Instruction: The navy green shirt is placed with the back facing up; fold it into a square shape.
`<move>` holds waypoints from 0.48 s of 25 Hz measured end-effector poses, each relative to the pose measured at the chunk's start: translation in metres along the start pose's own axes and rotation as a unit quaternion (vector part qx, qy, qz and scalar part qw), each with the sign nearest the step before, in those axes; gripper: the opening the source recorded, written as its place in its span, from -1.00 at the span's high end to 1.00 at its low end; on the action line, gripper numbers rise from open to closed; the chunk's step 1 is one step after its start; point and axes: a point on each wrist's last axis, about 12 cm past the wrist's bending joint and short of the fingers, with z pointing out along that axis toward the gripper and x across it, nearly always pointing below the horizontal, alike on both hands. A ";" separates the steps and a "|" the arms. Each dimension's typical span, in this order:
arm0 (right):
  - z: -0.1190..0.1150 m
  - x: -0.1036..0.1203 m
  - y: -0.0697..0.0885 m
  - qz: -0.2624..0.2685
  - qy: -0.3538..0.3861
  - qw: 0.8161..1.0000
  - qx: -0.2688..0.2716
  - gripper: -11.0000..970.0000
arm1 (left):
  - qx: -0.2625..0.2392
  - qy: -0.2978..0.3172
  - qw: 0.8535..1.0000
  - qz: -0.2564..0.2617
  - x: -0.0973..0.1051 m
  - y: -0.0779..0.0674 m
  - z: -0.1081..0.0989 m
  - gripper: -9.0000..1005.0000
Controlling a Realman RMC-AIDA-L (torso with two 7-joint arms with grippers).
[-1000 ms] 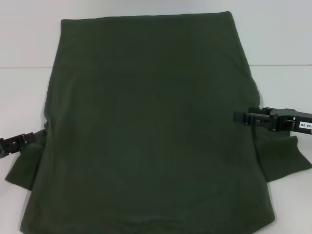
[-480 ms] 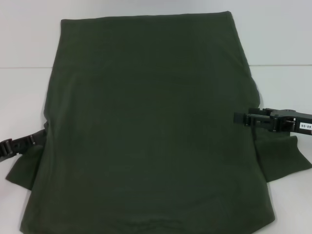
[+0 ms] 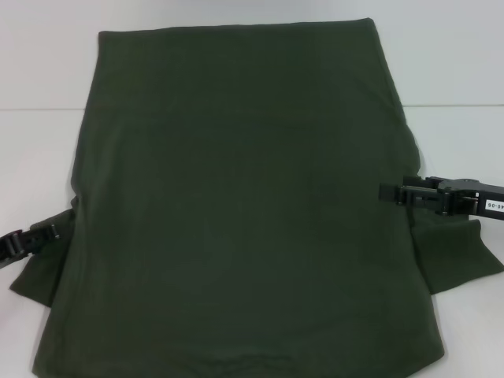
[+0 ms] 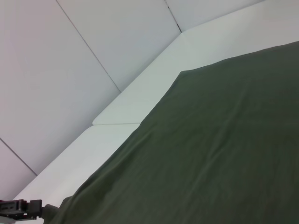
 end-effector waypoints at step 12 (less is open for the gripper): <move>-0.003 0.003 -0.001 0.005 -0.002 1.000 0.002 -0.73 | -0.018 0.000 1.000 0.002 -0.003 -0.001 0.009 -0.31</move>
